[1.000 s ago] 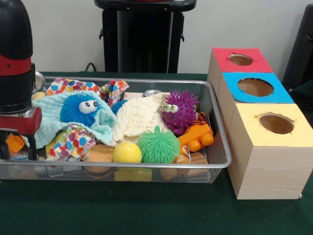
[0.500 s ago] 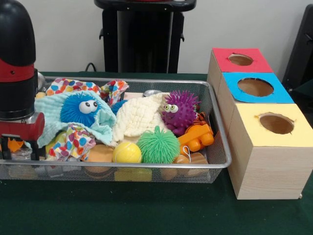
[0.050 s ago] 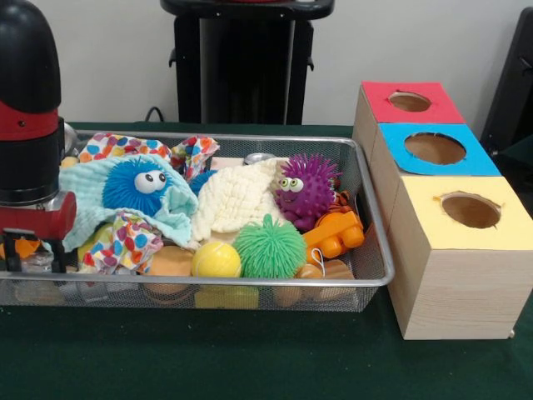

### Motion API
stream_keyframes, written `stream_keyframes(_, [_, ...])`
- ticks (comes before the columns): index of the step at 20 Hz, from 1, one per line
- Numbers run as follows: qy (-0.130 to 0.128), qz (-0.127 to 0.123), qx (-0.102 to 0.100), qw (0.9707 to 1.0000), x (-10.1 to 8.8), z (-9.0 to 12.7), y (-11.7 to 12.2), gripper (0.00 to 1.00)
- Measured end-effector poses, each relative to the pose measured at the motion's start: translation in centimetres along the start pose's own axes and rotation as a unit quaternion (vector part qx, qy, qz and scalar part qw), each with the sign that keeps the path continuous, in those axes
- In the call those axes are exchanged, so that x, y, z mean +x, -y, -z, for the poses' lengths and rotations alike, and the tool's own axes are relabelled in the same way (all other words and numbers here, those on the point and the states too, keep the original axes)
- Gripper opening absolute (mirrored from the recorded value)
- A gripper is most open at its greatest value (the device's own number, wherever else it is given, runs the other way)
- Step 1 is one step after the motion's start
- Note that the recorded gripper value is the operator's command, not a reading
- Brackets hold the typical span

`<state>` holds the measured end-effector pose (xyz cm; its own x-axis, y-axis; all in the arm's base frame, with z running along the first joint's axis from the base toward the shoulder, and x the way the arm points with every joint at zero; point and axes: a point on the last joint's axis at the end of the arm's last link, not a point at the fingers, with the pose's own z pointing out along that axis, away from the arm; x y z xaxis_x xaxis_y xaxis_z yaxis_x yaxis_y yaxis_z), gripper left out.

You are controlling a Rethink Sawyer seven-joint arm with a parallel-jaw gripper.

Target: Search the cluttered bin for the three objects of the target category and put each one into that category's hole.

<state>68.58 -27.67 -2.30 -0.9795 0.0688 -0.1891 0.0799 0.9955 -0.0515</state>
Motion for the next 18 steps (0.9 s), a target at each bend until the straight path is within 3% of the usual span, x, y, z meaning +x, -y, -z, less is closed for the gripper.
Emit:
stream_keyframes(4, [-0.002, 0.006, -0.003, 1.0, -0.03, -0.33, -0.95, 0.0])
stream_keyframes(18, [-0.004, 0.01, 0.0, 0.9999, 0.17, -0.73, -0.9, 0.0])
